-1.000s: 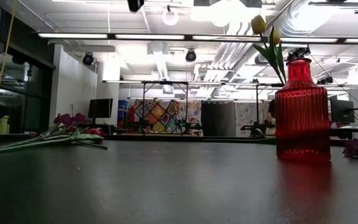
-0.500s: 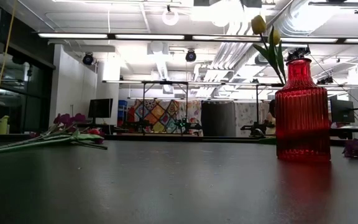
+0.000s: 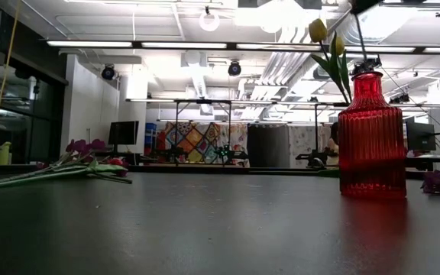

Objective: Sort flowers into vase by color
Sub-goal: Put the yellow tulip into the green flower vase

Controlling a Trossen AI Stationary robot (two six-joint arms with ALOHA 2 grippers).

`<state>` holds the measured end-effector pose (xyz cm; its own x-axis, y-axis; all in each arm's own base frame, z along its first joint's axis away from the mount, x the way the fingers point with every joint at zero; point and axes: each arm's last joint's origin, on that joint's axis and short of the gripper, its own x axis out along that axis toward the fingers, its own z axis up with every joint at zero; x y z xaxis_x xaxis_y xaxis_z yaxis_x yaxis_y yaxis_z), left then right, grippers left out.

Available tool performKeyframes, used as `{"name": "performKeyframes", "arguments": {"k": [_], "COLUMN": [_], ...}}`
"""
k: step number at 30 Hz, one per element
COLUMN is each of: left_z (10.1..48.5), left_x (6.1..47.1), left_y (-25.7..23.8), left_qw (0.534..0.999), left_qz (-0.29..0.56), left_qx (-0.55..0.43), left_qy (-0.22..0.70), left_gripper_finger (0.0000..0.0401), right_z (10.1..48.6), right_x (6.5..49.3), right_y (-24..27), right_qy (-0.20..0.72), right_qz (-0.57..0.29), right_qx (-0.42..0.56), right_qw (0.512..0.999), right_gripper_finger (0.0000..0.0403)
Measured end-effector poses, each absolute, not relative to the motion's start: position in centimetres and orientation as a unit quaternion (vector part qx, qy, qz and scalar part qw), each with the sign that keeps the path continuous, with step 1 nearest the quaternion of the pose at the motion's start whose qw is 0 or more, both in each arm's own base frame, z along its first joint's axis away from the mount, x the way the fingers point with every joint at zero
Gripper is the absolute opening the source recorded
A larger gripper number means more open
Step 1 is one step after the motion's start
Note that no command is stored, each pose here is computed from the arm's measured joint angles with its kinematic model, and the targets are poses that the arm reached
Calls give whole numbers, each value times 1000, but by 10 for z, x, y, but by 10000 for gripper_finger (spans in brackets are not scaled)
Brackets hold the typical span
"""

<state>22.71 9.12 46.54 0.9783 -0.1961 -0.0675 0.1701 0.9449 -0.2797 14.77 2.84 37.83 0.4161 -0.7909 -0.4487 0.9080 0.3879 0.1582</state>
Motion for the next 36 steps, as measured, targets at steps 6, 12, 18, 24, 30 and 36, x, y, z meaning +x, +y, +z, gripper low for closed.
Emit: {"name": "performKeyframes", "arguments": {"k": [6,12,18,24,30,36], "left_z": [466,458,450,452,454,454], "left_x": [246,267,282,282,281,281], "left_y": [96,94,94,95,93,93], "left_qw": [989,983,983,982,981,981], "left_qz": [-32,-52,-53,-55,-76,-76], "left_qx": [-144,-173,-173,-176,-171,-171], "left_qy": [6,-30,-40,-51,-54,-54], "left_gripper_finger": [205,205,205,205,205,205], "right_z": [363,350,341,334,325,314], "right_x": [119,102,113,121,125,131], "right_y": [11,2,5,1,-3,-3], "right_qy": [140,88,82,106,94,91], "right_qz": [-537,-554,-522,-520,-541,-539], "right_qx": [132,121,106,80,92,94], "right_qw": [821,819,842,844,831,832], "right_gripper_finger": [0,0,0,0,0,0]}}
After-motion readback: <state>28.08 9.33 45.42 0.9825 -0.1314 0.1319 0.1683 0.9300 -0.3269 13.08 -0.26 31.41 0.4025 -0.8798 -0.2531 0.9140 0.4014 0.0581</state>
